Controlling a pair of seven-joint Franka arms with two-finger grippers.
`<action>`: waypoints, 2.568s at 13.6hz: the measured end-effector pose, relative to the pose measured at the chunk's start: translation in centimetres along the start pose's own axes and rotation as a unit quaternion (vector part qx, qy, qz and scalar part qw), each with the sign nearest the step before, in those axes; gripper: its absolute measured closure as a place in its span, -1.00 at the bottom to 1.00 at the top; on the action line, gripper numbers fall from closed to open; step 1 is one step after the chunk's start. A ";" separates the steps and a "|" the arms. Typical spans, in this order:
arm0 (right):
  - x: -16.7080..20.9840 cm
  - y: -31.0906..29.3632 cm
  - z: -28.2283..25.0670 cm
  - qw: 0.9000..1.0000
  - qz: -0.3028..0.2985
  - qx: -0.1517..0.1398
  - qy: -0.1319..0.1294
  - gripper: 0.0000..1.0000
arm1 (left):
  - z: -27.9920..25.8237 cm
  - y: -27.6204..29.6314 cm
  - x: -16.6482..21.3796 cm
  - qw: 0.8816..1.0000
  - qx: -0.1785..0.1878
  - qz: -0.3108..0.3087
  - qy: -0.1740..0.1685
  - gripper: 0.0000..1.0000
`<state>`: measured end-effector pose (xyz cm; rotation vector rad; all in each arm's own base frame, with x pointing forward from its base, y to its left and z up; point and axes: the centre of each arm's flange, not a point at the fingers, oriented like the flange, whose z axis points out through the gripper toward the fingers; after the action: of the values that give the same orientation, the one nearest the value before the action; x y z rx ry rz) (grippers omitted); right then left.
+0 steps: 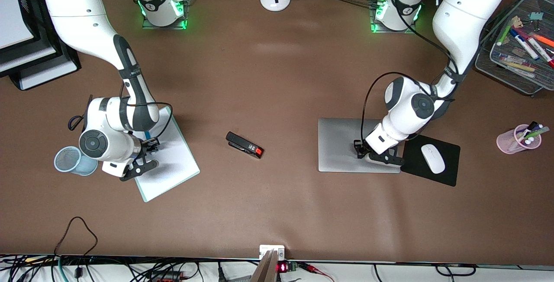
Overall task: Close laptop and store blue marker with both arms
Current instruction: 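Push the laptop lid down with the left gripper until it shuts, then lift the blue marker with the right gripper while the left gripper withdraws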
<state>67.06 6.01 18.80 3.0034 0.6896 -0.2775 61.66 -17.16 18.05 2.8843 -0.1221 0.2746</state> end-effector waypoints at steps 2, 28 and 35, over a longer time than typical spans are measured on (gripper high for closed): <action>0.0 0.0 0.1 1.000 0.000 0.000 -0.001 0.13 | 0.0 0.1 0.4 1.000 -0.002 0.000 0.004 0.98; 0.0 2.4 -16.4 0.997 0.007 -0.007 0.075 0.65 | -16.9 1.5 1.1 0.986 0.070 0.018 -0.151 -0.74; -4.4 4.1 -28.2 0.980 -0.107 -0.030 0.162 0.65 | -30.2 4.0 2.7 0.976 0.093 0.019 -0.195 -1.00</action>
<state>69.58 2.84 47.31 2.9454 1.0286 0.2308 58.58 -13.78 48.25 3.0868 -0.2309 -0.2949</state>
